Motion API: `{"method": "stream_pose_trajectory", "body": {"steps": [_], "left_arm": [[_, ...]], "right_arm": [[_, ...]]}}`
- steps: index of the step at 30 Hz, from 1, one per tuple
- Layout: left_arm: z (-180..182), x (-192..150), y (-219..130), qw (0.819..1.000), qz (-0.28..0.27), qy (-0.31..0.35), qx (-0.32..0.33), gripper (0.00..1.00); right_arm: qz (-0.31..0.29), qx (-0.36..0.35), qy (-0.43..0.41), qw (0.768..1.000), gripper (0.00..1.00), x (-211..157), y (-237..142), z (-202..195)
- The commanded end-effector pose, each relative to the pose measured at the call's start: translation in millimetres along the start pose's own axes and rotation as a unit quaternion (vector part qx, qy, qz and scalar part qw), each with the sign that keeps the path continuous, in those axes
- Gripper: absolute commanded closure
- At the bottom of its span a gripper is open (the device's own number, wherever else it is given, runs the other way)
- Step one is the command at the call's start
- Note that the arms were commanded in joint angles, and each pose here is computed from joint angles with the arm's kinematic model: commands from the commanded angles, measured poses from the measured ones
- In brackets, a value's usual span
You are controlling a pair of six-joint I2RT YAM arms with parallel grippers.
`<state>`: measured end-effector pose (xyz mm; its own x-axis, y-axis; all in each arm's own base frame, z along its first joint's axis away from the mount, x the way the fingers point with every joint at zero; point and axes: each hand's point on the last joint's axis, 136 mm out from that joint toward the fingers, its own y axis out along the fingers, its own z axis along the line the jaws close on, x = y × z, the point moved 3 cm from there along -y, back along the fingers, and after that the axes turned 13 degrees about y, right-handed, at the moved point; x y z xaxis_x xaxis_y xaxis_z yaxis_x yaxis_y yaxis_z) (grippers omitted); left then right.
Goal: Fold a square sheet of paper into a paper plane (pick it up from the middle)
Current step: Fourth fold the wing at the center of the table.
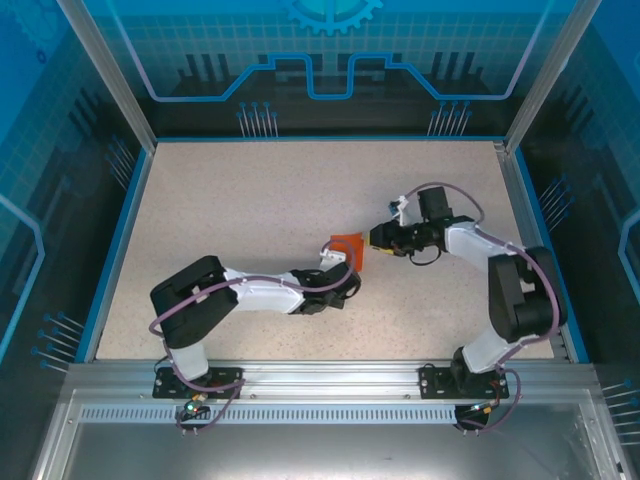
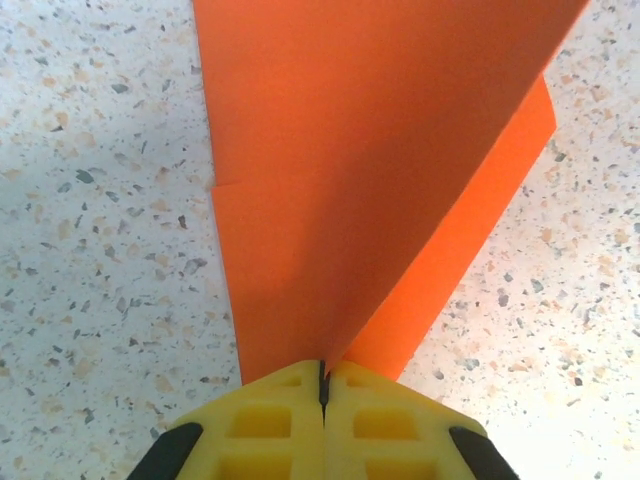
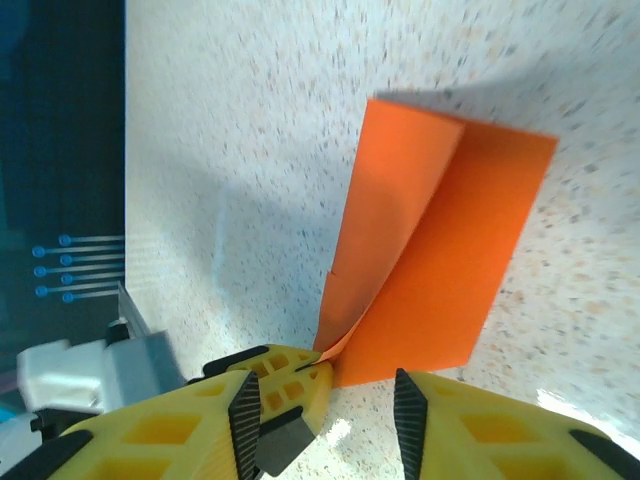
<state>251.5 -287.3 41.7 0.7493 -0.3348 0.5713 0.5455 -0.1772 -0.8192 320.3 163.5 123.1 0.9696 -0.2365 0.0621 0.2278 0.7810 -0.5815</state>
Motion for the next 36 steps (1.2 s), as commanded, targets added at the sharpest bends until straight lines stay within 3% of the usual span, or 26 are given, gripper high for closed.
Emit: {"method": "stream_pose_trajectory", "body": {"steps": [1, 9, 19, 36], "left_arm": [[-10.3, 7.0, -2.2, 0.996, -0.014, -0.02, -0.081, 0.96], [-5.7, 12.2, -7.8, 0.98, -0.028, -0.067, -0.185, 0.96], [2.3, 13.9, -10.0, 0.956, -0.045, -0.115, -0.268, 0.96], [22.2, 7.3, -5.4, 0.929, -0.043, -0.184, -0.317, 0.96]], "right_arm": [[-0.002, -0.006, -0.006, 1.0, 0.57, -8.8, -9.6, 1.2], [0.032, 0.002, -0.014, 0.999, 0.66, -30.5, 8.4, 0.0], [0.076, 0.005, -0.026, 0.997, 0.78, -41.1, 40.0, 5.7], [0.118, 0.028, -0.033, 0.992, 0.81, -35.8, 85.1, 25.3]]}}
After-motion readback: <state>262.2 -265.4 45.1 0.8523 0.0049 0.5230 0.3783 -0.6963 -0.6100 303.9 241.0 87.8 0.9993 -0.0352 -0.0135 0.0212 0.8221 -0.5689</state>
